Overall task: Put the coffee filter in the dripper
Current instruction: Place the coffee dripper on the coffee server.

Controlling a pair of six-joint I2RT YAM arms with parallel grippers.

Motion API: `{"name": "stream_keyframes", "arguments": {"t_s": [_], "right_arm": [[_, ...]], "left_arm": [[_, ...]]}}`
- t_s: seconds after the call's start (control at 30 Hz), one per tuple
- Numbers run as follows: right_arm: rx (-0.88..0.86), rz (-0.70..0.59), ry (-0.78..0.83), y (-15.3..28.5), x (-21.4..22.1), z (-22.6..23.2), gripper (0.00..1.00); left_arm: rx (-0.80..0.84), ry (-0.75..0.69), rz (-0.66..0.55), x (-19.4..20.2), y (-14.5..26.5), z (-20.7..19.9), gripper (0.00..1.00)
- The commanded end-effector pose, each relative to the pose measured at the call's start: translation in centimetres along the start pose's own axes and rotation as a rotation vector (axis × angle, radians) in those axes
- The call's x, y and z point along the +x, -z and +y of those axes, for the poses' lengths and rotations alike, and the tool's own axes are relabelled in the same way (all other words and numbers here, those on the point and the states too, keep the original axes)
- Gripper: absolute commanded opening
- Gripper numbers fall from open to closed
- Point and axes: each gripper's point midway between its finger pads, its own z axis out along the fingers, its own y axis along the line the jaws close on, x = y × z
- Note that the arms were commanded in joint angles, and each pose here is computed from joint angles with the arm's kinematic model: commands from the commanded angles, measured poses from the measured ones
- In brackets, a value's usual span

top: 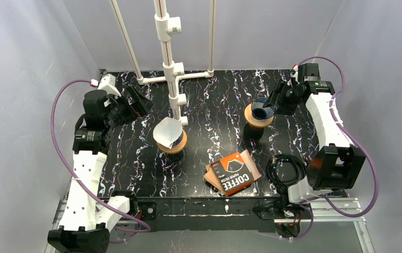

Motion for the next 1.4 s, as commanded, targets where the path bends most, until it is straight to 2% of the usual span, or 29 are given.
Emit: {"name": "stream_keyframes", "arguments": {"t_s": [0.0, 0.3, 0.7, 0.97, 1.2, 1.37], "right_arm": [[0.005, -0.038, 0.013, -0.1, -1.8, 0.5, 0.70], [0.044, -0.069, 0.035, 0.5, -3.6, 0.5, 0.78], [0.039, -0.038, 0.048, 0.0, -3.9, 0.6, 0.80], [-0.013, -0.067, 0.076, 2.6, -4.1, 2.3, 0.81], [-0.071, -0.062, 0.098, 5.5, -2.0, 3.6, 0.82], [-0.096, -0.025, 0.116, 7.9, 1.8, 3.8, 0.83]], "left_arm": [[0.027, -0.029, -0.065, -1.9, 1.3, -1.2, 0.99], [0.043, -0.075, -0.087, -2.3, 2.8, -2.0, 0.99], [0.046, -0.143, -0.111, -1.8, 6.1, -2.5, 0.99], [0.058, -0.127, -0.114, -0.6, 8.2, -2.8, 0.99], [0.052, -0.099, -0.107, 1.3, 10.0, -2.3, 0.99], [0.053, -0.076, -0.073, 3.2, 10.9, -1.9, 0.99]]}}
